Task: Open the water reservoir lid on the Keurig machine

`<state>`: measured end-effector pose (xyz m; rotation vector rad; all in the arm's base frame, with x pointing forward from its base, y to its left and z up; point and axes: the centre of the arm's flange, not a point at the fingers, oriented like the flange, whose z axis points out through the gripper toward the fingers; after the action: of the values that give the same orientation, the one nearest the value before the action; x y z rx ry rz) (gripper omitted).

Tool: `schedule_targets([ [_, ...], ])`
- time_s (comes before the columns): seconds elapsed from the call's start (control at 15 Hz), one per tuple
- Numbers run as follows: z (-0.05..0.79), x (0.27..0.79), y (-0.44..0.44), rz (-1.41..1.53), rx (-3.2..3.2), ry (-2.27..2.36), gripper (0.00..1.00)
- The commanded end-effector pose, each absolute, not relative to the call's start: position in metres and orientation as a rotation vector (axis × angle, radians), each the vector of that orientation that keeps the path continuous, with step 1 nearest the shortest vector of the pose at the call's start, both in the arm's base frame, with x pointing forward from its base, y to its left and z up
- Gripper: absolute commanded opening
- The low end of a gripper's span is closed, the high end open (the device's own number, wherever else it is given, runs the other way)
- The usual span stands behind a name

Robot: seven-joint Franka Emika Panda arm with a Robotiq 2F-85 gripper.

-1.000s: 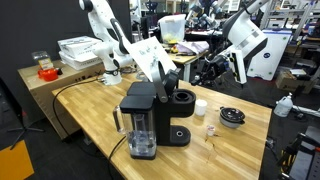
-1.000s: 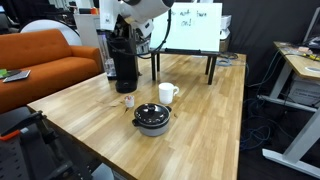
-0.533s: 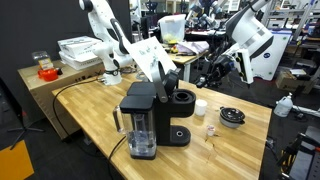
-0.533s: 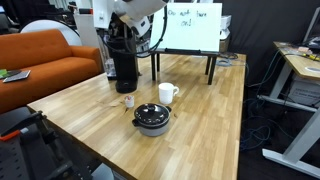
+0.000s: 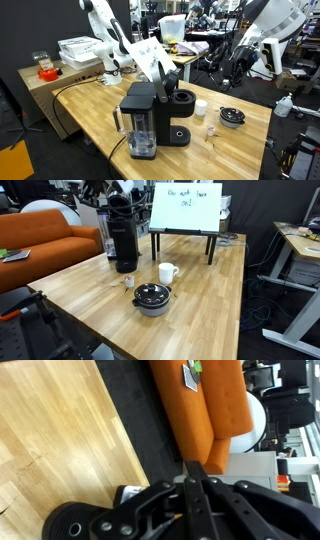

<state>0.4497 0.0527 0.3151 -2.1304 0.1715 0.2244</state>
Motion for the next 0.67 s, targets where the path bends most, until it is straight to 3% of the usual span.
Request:
schedule_targets([
  [0.0, 0.327, 0.422, 0.037, 0.240, -2.271, 0.195, 0.00],
  [0.6, 0.356, 0.357, -0.013, 0.252, -2.283, 0.377, 0.00],
])
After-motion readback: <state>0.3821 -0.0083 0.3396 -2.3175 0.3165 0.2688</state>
